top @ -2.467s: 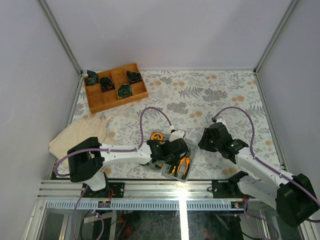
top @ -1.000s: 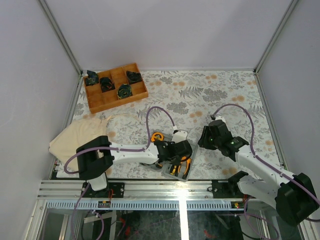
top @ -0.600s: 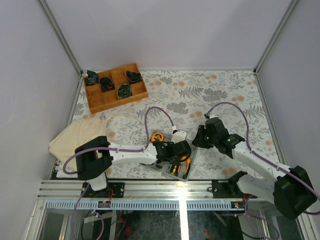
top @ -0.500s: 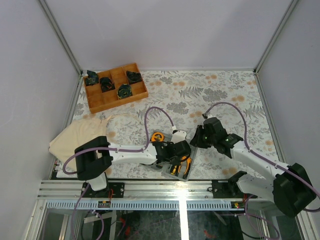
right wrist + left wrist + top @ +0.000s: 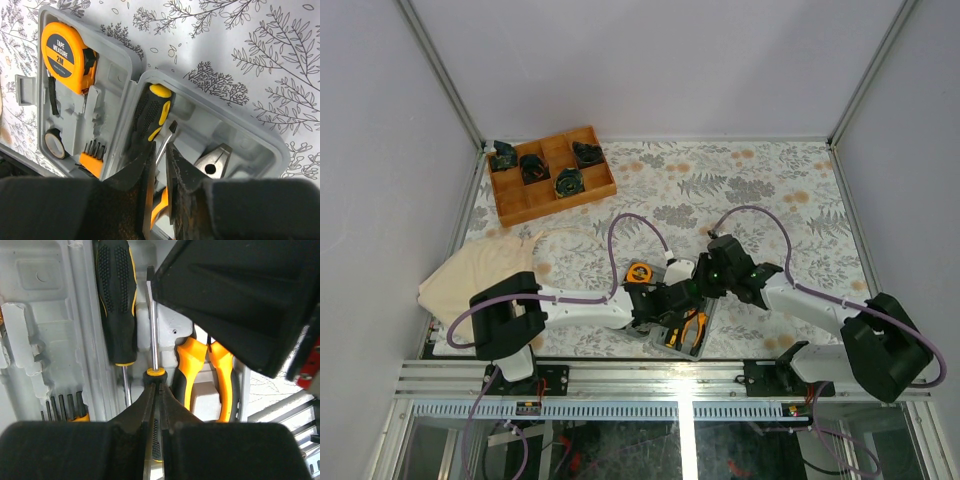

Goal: Sort the tools into containers
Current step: Adjust the screwdriver in the storage box.

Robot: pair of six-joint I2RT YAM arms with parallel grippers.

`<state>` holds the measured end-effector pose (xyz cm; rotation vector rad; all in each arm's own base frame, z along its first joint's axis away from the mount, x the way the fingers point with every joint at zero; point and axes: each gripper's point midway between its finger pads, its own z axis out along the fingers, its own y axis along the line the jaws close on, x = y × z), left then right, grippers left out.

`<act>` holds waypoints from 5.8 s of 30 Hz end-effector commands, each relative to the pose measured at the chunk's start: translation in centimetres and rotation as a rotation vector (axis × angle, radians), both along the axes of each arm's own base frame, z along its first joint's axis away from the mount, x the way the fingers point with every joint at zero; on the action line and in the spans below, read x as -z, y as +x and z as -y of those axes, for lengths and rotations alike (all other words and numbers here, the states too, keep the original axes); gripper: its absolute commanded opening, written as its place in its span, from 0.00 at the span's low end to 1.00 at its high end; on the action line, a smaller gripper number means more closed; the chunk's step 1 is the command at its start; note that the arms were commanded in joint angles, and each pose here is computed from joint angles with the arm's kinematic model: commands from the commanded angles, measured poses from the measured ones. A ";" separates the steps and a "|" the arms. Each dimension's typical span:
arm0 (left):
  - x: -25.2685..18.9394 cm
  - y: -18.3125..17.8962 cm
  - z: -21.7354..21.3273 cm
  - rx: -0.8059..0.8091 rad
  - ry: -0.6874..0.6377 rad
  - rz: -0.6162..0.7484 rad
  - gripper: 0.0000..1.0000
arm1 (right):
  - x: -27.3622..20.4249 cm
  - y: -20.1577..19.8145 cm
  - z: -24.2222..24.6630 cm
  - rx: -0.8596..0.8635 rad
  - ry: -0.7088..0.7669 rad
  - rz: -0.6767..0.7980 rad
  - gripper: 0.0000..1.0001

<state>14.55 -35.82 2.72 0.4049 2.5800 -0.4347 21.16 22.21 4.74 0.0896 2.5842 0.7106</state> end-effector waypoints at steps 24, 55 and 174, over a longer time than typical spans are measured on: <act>7.3 -3.7 -5.4 0.054 0.241 -0.177 0.02 | 2.5 1.5 0.5 0.007 -0.193 -0.019 0.08; 9.2 -5.7 -6.0 0.105 0.270 -0.280 0.00 | 5.4 -1.4 2.4 0.003 -0.318 -0.160 0.00; -4.2 7.3 -17.1 -0.377 -0.155 0.024 0.37 | 12.1 -11.2 5.5 -0.220 -0.856 -0.442 0.00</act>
